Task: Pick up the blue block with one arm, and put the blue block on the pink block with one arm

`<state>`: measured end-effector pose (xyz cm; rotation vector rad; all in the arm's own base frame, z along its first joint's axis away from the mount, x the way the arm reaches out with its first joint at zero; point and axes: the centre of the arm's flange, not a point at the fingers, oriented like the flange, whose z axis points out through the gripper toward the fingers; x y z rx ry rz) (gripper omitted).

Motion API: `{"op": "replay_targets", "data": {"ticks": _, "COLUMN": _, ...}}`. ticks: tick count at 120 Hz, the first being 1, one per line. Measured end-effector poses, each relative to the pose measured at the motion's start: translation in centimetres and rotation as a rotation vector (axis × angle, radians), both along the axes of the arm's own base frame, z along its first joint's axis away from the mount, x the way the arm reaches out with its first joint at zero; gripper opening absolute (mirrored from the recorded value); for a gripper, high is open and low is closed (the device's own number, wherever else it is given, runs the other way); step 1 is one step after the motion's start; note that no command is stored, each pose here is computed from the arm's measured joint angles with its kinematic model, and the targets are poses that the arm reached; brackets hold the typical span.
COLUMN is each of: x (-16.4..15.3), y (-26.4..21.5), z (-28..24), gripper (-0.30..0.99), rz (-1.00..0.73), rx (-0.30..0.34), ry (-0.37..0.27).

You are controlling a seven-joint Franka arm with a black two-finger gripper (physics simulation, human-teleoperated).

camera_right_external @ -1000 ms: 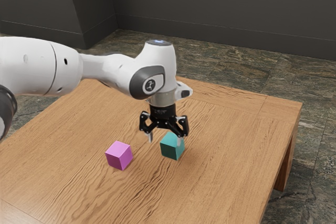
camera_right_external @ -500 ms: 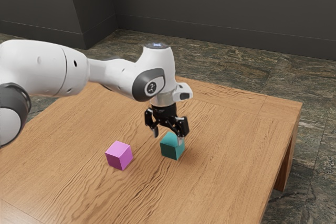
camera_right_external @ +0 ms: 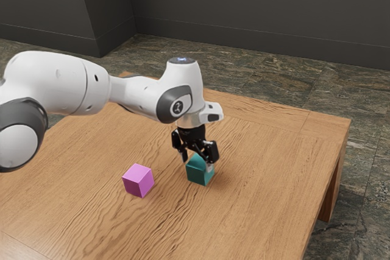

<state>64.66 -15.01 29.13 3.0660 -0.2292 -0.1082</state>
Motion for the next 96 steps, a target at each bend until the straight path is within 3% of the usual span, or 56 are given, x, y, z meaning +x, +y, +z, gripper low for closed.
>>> {"op": "replay_targets", "data": {"ticks": 29, "x": 0.5, "y": 1.2, "z": -0.8, "gripper": 0.69, "rz": 0.025, "rx": -0.036, "ry": 0.010}}
{"op": "replay_targets", "data": {"ticks": 96, "x": 1.1, "y": 1.0, "z": -2.7, "gripper": 0.69, "rz": 0.002, "rx": -0.043, "ry": 0.026}}
